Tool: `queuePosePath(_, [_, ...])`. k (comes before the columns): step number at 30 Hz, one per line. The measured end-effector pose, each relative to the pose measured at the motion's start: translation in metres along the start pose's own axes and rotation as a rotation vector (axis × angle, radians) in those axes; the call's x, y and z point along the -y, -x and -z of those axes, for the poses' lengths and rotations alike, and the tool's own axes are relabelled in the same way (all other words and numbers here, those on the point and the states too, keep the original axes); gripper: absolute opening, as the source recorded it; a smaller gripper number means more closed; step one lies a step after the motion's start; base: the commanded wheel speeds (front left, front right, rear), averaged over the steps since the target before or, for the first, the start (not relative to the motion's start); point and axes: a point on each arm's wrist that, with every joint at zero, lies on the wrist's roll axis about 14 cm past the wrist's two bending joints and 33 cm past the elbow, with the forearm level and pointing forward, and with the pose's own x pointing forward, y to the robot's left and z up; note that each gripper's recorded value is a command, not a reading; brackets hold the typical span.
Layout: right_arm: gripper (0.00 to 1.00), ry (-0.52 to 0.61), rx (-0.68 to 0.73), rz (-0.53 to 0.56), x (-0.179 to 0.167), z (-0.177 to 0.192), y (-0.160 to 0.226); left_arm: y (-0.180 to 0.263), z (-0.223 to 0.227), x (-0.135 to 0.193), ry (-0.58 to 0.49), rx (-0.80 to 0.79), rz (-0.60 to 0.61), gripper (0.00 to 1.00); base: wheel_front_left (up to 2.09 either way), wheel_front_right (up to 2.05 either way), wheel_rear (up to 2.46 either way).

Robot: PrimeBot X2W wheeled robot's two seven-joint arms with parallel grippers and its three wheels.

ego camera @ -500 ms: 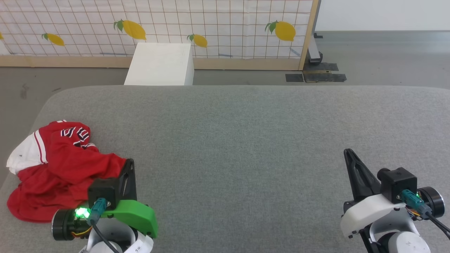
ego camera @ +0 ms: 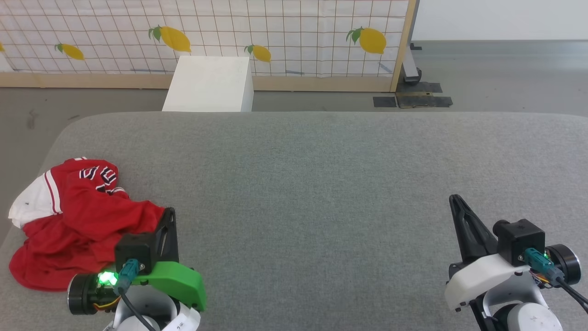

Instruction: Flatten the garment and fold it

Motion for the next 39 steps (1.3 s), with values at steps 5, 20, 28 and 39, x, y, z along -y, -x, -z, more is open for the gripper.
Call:
queuePosePath(5, [0.0,0.0,0.0,0.0,0.0,0.0,0.0,0.0,0.0,0.0,0.0,0.0,0.0,0.0,0.0,0.0,0.0])
queuePosePath(20, [0.0,0.0,0.0,0.0,0.0,0.0,0.0,0.0,0.0,0.0,0.0,0.0,0.0,0.0,0.0,0.0,0.0])
queuePosePath(28, [1.0,0.0,-0.001,0.0,0.0001,0.0002,0.0,0.0,0.0,0.0012,0.005,0.0,0.004,1.0,0.0,0.0,0.0])
queuePosePath(39, [1.0,-0.018,-0.001,0.01,0.0035,0.0029,0.0005,0.0,0.0026,0.0064,0.014,0.0,0.012,1.0,0.0,0.0,0.0])
